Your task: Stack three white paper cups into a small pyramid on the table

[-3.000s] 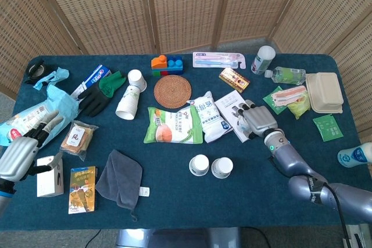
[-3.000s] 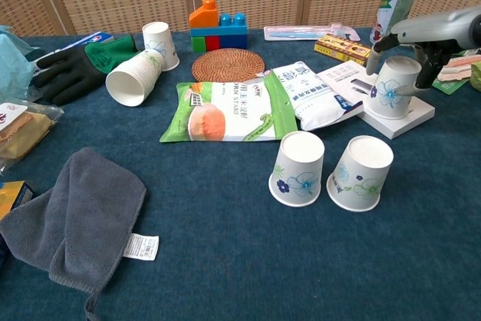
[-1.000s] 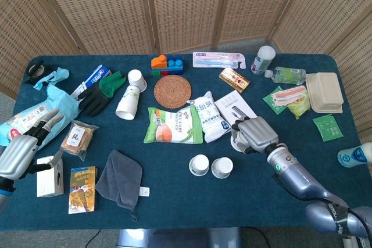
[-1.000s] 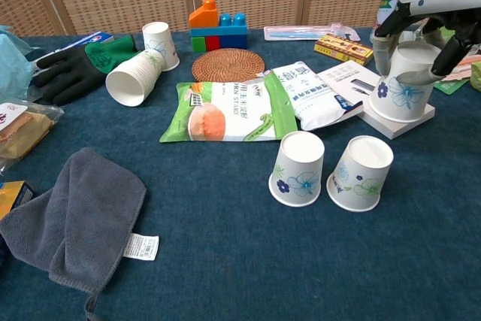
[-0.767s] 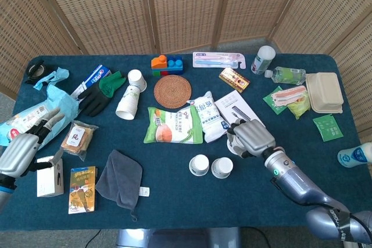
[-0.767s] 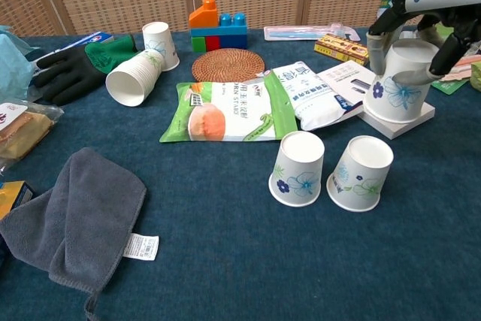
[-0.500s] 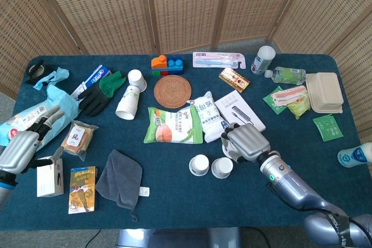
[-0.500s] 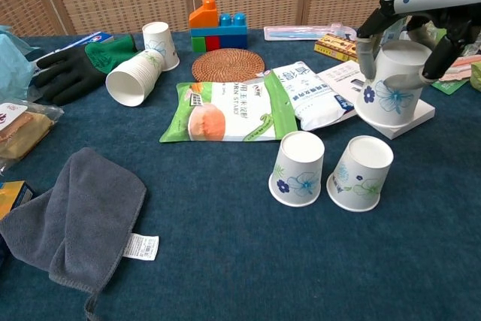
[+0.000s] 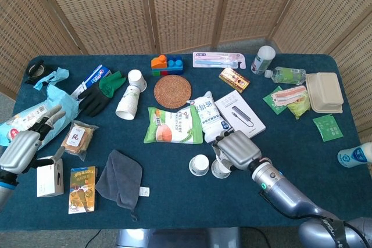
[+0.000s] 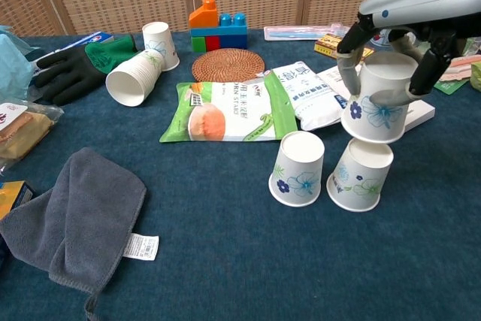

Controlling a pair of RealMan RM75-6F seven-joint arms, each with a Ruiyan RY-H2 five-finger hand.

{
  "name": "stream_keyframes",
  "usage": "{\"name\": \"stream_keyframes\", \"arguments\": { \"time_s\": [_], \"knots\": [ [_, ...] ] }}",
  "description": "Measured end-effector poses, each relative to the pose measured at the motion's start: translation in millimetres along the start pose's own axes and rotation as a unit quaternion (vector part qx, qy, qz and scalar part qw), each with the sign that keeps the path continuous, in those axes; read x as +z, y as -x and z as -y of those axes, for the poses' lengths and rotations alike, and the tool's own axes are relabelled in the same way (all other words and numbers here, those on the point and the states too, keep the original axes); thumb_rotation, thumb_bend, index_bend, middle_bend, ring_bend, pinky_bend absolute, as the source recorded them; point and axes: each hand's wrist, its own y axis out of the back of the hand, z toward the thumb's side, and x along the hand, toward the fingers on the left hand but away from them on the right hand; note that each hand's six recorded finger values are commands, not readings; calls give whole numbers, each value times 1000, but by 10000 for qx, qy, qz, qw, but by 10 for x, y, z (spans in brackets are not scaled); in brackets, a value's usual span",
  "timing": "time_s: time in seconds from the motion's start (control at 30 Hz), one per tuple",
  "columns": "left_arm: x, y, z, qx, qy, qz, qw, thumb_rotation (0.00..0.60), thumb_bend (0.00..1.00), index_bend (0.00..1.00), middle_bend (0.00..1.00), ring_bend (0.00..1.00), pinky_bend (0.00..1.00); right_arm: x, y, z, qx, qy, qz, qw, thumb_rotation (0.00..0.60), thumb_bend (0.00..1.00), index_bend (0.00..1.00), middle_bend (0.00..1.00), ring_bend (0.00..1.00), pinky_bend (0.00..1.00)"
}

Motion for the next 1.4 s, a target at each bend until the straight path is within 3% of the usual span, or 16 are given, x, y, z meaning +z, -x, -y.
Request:
{"name": "stream_keyframes", "arguments": {
  "time_s": [0.57, 1.4],
  "knots": [
    [-17, 18, 22, -16, 25, 19, 10000, 600, 470, 24, 0, 0, 291, 330, 67, -2, 206, -74, -304, 9993, 600, 443, 459, 382, 240, 635],
    [-70, 43, 42, -25, 60, -42, 10000, 600, 469, 24, 0, 0, 290, 429, 208, 9, 287, -69, -359, 9989, 600, 434, 450, 374, 240, 634]
  ]
}}
